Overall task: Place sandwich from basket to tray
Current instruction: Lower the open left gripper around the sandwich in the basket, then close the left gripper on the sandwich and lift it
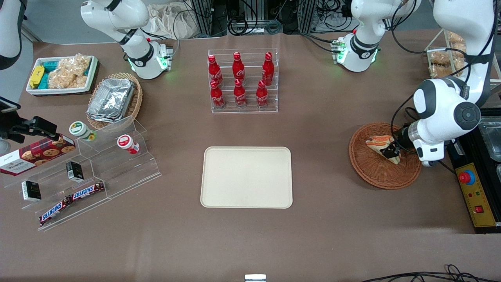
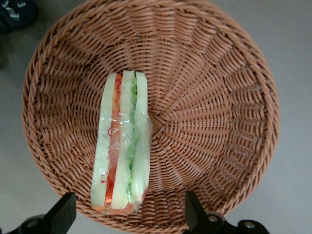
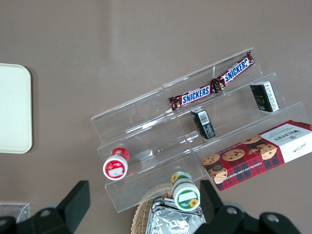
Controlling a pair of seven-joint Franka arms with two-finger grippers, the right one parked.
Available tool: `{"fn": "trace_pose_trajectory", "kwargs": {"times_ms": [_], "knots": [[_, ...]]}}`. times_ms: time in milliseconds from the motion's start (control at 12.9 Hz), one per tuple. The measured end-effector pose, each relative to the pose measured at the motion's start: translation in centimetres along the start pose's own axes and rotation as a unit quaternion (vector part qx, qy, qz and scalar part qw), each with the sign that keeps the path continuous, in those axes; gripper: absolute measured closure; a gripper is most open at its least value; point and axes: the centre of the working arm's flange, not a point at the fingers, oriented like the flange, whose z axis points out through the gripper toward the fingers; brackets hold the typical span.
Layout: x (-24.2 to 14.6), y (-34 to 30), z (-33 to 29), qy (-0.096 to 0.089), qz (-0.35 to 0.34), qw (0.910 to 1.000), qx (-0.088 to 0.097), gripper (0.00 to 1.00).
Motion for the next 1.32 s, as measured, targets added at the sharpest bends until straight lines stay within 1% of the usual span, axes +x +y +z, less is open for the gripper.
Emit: {"fn": "trace_pose_trajectory", "kwargs": {"times_ms": [156, 389, 544, 700, 778, 856, 933, 1167, 1244, 1322], "knots": [[0.1, 0.0, 0.9, -0.001, -0.005, 0.9999, 0.01, 0.0], [0.2, -0.1, 2.2, 0.005, -0.008, 0.9995, 0.03, 0.0], [0.3, 0.0, 3.1, 0.005, -0.011, 0.9993, 0.036, 0.0], [0.4, 0.0, 4.1, 0.004, -0.01, 0.9991, 0.041, 0.04], [0.4, 0.0, 4.6, 0.003, -0.008, 0.999, 0.045, 0.14], [0.4, 0.1, 5.0, 0.003, -0.007, 0.9989, 0.047, 0.14], [0.5, 0.1, 5.2, 0.004, -0.004, 0.9987, 0.05, 0.22], [0.6, 0.1, 5.0, 0.009, -0.002, 0.9988, 0.049, 0.57], [0.7, 0.3, 4.4, 0.014, -0.001, 0.9989, 0.045, 0.63], [0.8, 0.6, 3.2, 0.022, 0.002, 0.999, 0.039, 0.65]]}}
